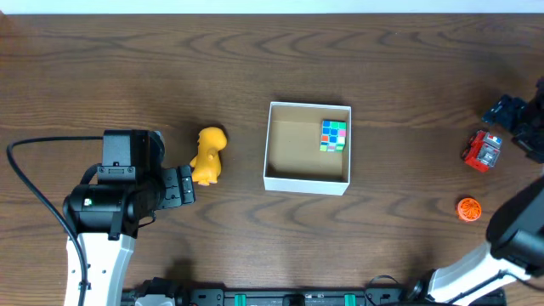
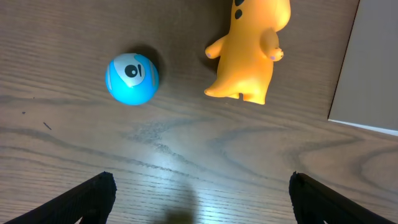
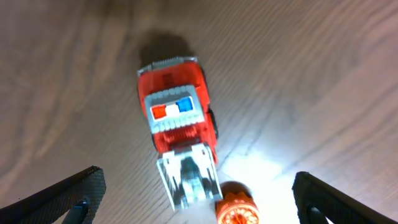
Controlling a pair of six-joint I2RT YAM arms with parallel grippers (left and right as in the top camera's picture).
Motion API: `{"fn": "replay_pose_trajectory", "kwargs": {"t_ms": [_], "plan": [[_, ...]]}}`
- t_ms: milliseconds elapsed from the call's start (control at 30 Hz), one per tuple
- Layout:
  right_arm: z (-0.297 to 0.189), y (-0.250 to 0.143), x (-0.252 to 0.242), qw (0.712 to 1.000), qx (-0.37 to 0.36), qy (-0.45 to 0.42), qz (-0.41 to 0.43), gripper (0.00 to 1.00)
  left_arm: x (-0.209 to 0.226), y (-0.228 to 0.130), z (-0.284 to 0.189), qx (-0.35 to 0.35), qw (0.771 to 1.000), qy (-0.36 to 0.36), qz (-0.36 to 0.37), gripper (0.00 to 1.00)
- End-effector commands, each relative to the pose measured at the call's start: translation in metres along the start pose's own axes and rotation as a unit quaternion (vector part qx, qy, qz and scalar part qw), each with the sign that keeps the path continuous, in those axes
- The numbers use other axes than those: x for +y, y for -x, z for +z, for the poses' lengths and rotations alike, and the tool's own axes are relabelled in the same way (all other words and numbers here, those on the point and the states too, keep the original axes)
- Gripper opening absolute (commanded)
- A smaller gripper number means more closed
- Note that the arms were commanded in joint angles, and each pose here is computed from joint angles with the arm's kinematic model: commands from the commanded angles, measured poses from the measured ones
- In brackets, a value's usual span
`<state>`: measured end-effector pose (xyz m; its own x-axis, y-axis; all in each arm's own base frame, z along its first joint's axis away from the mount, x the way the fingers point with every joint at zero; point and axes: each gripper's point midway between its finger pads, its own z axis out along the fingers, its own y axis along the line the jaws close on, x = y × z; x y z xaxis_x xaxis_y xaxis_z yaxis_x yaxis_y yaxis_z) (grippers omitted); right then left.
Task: Pack container
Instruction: 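Move the right gripper right to above the red fire truck, then lower the right gripper and grasp the red fire truck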
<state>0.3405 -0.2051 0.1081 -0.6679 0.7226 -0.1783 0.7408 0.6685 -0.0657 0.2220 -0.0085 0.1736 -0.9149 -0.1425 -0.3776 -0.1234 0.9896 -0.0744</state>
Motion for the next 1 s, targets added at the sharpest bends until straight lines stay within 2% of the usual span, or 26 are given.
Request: {"fn": "replay_pose_trajectory", "kwargs": {"t_ms": [0,700,967], "plan": [[0.024,-0.006,0.008,0.999,0.032,0.012,-0.032,0.99,0.0,0.005,-0.005,-0.009,1.0,-0.001,0.002,0.91],[0.08,-0.013,0.019,0.994,0.08,0.016,-0.065,0.99,0.0,0.005,-0.005,-0.009,1.0,-0.001,0.002,0.91],[0.083,-0.006,0.021,0.995,0.065,0.021,-0.07,0.99,0.0,0.005,-0.005,-0.009,1.0,-0.001,0.002,0.91]]}}
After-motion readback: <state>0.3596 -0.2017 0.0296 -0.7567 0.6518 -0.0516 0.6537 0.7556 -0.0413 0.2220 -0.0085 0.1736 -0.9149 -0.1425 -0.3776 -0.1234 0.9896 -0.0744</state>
